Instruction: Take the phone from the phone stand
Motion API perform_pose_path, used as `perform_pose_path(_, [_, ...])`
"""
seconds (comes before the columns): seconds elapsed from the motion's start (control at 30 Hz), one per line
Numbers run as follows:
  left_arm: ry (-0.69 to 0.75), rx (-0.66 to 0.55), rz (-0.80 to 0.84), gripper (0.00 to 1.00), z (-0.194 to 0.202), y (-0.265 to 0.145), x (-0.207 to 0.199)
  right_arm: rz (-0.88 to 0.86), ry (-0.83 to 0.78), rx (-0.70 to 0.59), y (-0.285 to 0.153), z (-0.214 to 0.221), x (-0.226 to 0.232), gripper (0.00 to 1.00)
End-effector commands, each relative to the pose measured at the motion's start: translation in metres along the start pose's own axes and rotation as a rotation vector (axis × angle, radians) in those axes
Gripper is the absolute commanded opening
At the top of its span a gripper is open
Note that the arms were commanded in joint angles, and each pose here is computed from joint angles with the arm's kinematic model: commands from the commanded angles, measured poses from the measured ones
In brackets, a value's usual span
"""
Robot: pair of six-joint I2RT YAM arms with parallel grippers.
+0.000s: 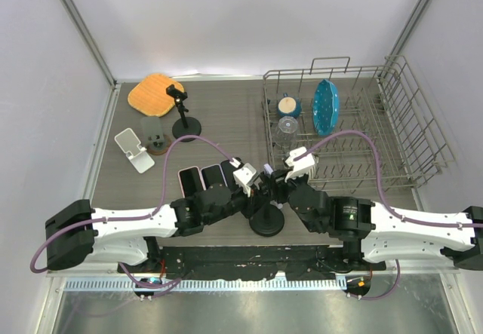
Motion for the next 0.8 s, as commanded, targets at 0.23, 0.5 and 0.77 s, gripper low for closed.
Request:
perform_pose_path(0.23, [-0.059,-0.086,0.009,0.0,-0.025,-0.006,-0.012,0.058,-0.009,-0.02,0.007,0.003,0.001,0.48])
perform_pose_path(0.5, [-0.078,-0.092,-0.032,0.0,-0.027,-0.007,-0.01,0.069,-0.039,-0.012,0.01,0.01,0.002,0.42])
perform_pose_path(0.77, [-0.18,-0.122,-0.264,0.0,-0.02,-0.009,0.008,0.01,-0.043,0.018,0.005,0.01,0.006,0.01])
Point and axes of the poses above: each gripper's point midway between its finger pads, its own y axis out along the fingers, its own x axis along the line the jaws close on, z = x × y, the point moved 10 cm from there along -y, back along the fingers, and after that the axes turned 1 degree about y, right-handed, at the moved point
